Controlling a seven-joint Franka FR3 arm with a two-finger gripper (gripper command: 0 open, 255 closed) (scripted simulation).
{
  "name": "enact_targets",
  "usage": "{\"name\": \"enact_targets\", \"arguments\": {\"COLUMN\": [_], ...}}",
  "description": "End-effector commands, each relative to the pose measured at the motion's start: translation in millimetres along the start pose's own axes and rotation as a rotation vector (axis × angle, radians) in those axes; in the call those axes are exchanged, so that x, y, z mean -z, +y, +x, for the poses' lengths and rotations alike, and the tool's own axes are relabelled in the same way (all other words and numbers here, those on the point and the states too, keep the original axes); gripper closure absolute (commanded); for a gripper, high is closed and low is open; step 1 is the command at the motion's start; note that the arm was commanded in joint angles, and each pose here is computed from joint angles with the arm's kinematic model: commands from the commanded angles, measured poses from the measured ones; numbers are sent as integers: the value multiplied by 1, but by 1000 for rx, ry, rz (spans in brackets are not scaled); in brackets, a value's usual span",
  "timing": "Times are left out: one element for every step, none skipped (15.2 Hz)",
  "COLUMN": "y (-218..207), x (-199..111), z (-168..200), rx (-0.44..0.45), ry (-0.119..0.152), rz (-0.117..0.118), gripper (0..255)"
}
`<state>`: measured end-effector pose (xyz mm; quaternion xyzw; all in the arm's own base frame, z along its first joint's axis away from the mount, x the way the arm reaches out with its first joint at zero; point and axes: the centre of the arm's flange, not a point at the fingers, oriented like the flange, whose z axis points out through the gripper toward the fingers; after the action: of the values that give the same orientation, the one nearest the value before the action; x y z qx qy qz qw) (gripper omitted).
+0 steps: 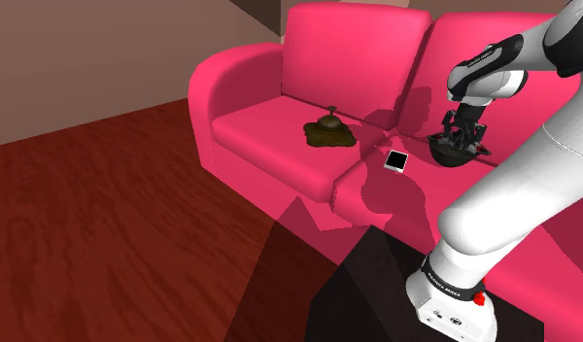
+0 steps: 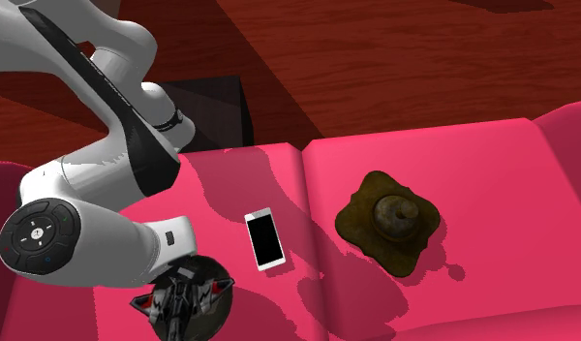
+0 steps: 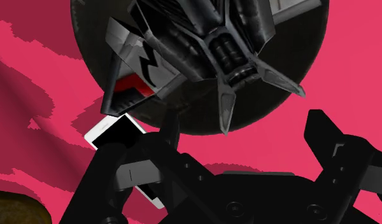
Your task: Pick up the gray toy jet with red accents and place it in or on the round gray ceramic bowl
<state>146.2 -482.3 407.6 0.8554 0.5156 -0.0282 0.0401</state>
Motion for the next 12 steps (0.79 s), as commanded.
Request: {"name": "enact_targets", "arguments": {"y": [0,0,0,0,0,0,0,0,0,0,0,0], "x": [0,13,26,39,50,50,50,50,50,50,50,50], "z": [0,0,0,0,0,0,0,0,0,0,0,0], "rx": [0,0,0,0,0,0,0,0,0,0,0,0], "ry": [0,0,0,0,0,0,0,0,0,0,0,0], "rz": [0,0,0,0,0,0,0,0,0,0,0,0], "gripper": [0,0,0,0,0,0,0,0,0,0,0,0]}}
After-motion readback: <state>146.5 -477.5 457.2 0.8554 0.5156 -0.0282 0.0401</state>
